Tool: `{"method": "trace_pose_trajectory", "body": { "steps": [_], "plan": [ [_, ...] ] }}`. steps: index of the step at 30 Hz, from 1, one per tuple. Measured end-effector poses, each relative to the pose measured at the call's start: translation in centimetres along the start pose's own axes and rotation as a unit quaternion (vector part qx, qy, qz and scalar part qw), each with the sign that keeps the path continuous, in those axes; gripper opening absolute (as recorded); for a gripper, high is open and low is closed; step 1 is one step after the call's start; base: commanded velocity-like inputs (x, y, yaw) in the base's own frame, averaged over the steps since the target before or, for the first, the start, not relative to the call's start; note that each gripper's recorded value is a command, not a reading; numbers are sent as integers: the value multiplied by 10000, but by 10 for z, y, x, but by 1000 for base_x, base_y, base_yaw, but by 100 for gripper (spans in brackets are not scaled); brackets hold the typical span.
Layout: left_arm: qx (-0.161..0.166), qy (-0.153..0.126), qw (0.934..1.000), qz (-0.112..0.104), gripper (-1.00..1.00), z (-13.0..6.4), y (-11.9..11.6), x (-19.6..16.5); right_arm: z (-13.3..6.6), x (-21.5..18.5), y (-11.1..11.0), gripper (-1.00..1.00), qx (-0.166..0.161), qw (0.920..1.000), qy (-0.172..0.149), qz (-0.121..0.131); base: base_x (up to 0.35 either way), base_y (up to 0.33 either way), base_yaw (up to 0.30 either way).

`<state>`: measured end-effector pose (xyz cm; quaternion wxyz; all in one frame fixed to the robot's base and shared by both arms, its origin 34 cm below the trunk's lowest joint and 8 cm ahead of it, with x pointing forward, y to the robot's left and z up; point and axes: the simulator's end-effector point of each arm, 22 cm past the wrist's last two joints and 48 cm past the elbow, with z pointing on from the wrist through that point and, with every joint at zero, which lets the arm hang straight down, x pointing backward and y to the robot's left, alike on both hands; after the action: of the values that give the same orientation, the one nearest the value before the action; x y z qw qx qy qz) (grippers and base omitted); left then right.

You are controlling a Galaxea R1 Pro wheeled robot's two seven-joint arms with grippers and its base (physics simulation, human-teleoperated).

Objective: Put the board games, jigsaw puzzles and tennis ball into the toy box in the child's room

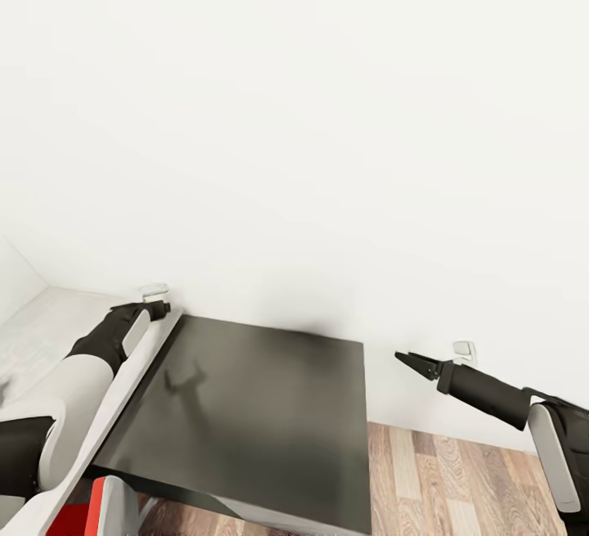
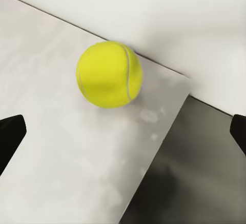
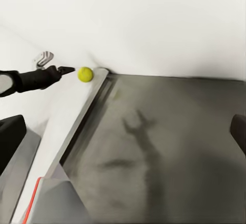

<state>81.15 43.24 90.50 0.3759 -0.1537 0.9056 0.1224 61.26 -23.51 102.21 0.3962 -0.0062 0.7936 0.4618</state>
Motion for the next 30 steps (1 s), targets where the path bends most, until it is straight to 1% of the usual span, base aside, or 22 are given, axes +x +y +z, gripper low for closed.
{"method": "trace_pose_trajectory", "body": {
  "steps": [7, 10, 12, 14, 18, 22, 26, 30],
  "plan": [
    [-5, 30, 10000, 16, 100, 4, -1, 5, 3, 6, -3, 100, -20, 10000, 53, 75, 0, 0, 0],
    [-4, -32, 10000, 1, 100, 6, -3, 3, 2, 7, -5, 100, -25, 9999, 73, 99, 0, 0, 0],
    [26, -96, 9999, -19, 100, 7, -8, 1, 2, 8, -6, 100, -34, 9999, 88, 115, 0, 0, 0],
    [96, -134, 9999, -33, 100, 6, -19, 0, 2, 9, -7, 100, -41, 9999, 99, 128, 0, 0, 0],
    [139, -138, 9998, -31, 100, 8, -26, 1, 3, 12, -9, 100, -38, 9998, 117, 154, 0, 0, 0],
    [145, -138, 9998, -19, 100, 10, -28, 2, 4, 14, -11, 100, -28, 9997, 136, 178, 0, 0, 0],
    [150, -263, 9995, -35, 100, 11, -30, -16, 5, 16, -14, 100, -17, 9997, 153, 202, 0, 0, 0],
    [89, -342, 9993, 87, 100, 12, -28, -25, 6, 18, -16, 100, -3, 9996, 172, 228, 0, 0, 0]
  ]
}}
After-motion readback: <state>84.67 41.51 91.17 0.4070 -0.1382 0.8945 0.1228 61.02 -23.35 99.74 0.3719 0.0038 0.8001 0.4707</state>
